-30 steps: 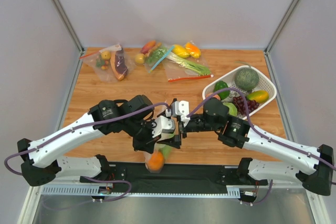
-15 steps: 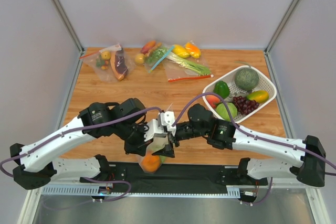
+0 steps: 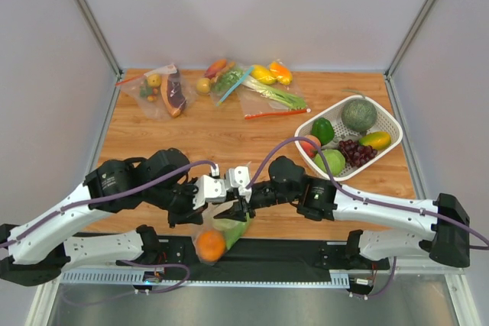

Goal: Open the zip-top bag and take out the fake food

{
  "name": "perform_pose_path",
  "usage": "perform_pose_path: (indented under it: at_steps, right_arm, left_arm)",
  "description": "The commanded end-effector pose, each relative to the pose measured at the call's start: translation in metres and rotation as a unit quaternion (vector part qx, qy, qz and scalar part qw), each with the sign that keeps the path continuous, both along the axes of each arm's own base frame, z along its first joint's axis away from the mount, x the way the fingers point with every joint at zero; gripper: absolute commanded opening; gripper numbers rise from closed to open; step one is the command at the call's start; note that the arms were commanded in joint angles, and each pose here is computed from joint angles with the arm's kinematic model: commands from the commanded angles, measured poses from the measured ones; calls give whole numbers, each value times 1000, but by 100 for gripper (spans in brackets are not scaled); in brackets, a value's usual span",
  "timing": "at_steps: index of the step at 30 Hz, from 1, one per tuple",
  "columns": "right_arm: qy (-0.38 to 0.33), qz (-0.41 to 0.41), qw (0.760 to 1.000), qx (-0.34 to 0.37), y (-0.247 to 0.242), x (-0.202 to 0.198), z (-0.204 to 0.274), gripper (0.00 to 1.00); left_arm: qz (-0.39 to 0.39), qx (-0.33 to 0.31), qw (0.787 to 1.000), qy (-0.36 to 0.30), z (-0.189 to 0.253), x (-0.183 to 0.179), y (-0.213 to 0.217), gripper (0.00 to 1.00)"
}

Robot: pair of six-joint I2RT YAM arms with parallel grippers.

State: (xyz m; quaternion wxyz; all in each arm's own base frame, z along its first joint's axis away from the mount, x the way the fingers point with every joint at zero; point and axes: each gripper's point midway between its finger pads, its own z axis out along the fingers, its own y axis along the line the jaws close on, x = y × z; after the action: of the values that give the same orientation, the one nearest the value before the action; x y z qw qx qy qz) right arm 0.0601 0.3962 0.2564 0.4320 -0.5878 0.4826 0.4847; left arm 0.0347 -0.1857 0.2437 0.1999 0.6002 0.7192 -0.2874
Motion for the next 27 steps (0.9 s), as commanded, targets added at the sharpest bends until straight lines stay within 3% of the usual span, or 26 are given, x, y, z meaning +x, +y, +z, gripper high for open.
perform_pose_path:
  at_steps: [1,5,7,11,14,18,22,27]
  right_arm:
    - [25,0,997,-76,-10,-10,-46,38]
    - [31,2,995,-95,-13,-17,-57,29]
    - [31,-4,995,-98,-13,-18,-60,12]
    - [22,-54,994,-94,-16,-8,-60,1]
    - [17,-110,990,-81,-24,7,-53,0]
    - [15,-186,981,-49,-40,28,-28,0]
    - [10,-229,973,-28,-56,39,-13,0]
    - [5,-238,971,-14,-70,40,-9,0]
  left_arm:
    - [14,-96,994,-58,37,18,-26,0]
    - [22,-117,991,-62,43,21,-32,0]
    - [26,-120,990,-64,44,23,-33,0]
    - [41,-126,988,-84,46,29,-30,3]
    - [52,-122,987,-89,43,33,-28,25]
    - [67,-113,987,-93,41,37,-25,63]
    - [78,-121,984,-106,43,42,-24,76]
    - [102,-135,978,-125,42,51,-24,82]
